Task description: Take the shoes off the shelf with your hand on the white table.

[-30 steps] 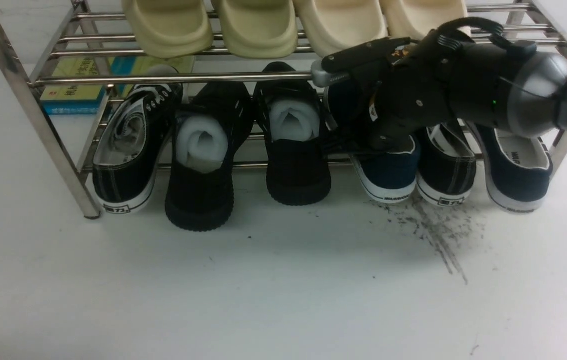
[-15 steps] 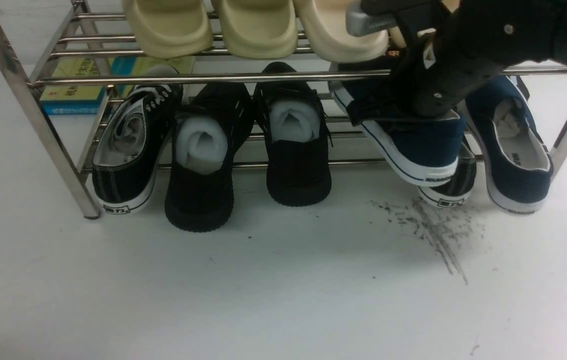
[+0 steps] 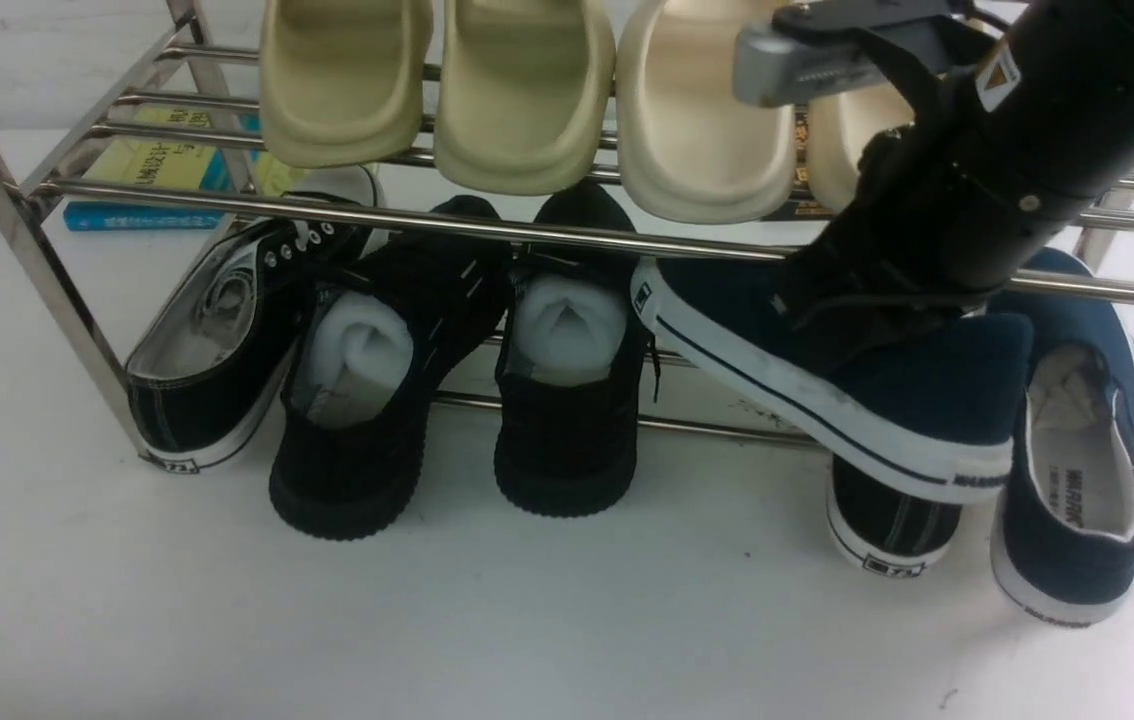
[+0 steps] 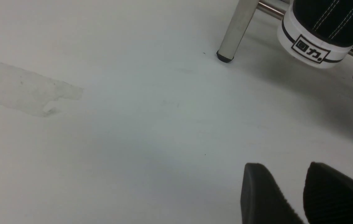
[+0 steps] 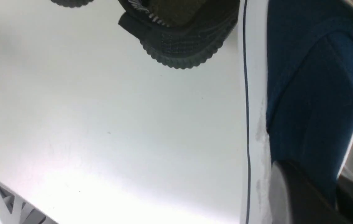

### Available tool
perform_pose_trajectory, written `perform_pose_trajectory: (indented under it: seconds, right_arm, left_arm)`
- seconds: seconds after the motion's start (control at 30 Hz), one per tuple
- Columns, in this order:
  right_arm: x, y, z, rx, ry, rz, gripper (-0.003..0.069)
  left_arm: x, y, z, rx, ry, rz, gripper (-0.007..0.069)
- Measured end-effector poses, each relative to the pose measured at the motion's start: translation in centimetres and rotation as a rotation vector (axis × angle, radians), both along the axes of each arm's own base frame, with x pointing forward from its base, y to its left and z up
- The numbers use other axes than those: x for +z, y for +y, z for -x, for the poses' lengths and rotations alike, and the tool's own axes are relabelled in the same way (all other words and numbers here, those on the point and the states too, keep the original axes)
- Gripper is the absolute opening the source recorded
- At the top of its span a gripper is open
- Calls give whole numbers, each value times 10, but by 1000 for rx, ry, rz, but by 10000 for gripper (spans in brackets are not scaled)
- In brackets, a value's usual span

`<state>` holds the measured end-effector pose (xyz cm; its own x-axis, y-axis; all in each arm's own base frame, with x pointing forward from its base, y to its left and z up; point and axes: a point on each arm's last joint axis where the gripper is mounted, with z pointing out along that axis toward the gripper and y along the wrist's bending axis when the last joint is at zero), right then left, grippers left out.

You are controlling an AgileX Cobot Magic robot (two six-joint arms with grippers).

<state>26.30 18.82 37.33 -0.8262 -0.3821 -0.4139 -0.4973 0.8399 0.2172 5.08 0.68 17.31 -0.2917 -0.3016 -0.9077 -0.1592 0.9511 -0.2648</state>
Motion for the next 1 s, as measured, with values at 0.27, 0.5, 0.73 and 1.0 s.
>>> perform_pose_trajectory:
  seconds: [0.27, 0.5, 0.73, 1.0]
  right_arm:
    - [-14, 4, -19, 4, -60, 54, 36]
    - [-41, 5, -52, -44, -112, 120, 36]
    - [-43, -1, -97, -125, -141, 96, 36]
    - [-45, 7, -136, -149, -200, 87, 36]
  left_arm:
    - [0, 0, 0, 0, 0, 0, 242]
    - [0, 0, 0, 0, 0, 0, 242]
    - [0, 0, 0, 0, 0, 0, 242]
    - [0, 0, 0, 0, -1, 0, 242]
